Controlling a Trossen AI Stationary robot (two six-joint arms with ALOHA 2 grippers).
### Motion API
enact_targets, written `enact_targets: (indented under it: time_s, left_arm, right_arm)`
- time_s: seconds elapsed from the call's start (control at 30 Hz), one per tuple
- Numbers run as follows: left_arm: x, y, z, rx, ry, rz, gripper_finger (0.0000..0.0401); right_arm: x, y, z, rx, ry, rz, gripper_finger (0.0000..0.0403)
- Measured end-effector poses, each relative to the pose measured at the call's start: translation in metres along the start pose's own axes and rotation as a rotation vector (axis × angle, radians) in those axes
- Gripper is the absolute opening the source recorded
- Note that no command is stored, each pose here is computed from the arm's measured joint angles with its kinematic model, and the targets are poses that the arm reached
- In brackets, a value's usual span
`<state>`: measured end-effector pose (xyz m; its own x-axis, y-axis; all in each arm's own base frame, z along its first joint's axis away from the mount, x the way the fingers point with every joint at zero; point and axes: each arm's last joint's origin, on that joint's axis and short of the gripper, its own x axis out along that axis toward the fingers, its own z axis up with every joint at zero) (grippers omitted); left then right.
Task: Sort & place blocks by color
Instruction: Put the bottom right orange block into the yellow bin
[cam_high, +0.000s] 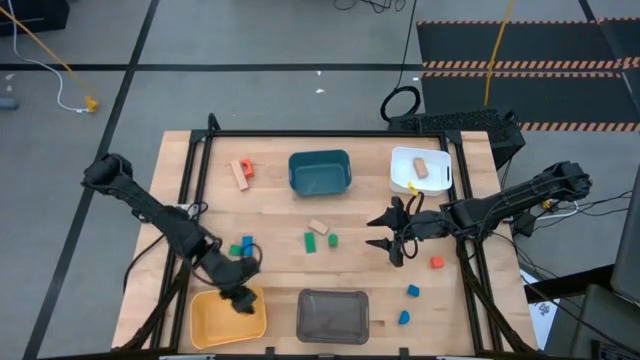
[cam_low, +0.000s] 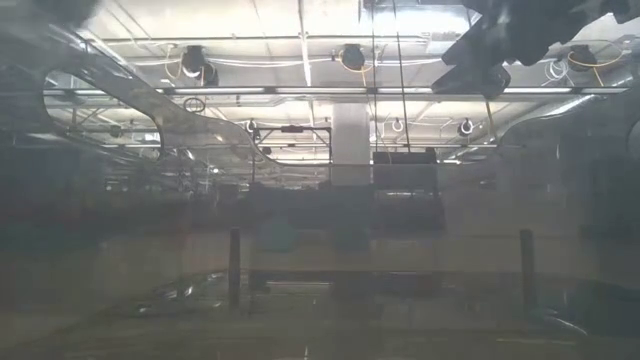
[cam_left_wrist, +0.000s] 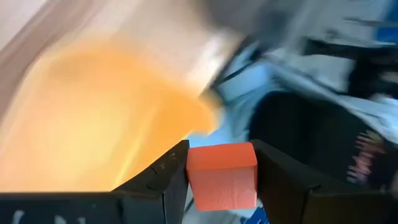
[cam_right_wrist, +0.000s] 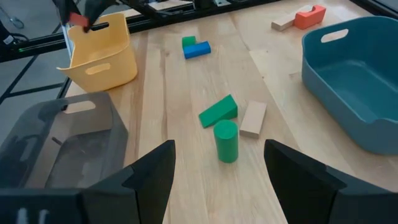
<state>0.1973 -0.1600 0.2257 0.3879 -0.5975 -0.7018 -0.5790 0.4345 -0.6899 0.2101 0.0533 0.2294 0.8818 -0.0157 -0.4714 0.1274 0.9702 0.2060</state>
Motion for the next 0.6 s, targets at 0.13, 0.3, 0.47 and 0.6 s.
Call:
enact_targets:
  time_s: [0.13, 0.3, 0.47, 0.6]
  left_arm:
    - [0.002, 0.017, -0.016, -0.138, 0.012, 0.179, 0.0148]
    - [0.004, 0.024, -0.026, -0.195, 0.006, 0.247, 0.0151]
    - [0.009, 0.027, -0.030, -0.229, 0.004, 0.282, 0.0181]
    - [0.013, 0.029, -0.029, -0.237, -0.011, 0.302, 0.0186]
  right_arm:
    - [0.000, 0.000, 0.000, 0.000, -0.001, 0.000, 0.0238]
    - [0.000, 0.000, 0.000, 0.000, -0.001, 0.000, 0.0238]
    - [0.000, 0.000, 0.000, 0.000, -0.001, 0.000, 0.0238]
    - [0.000, 0.000, 0.000, -0.002, -0.001, 0.000, 0.0238]
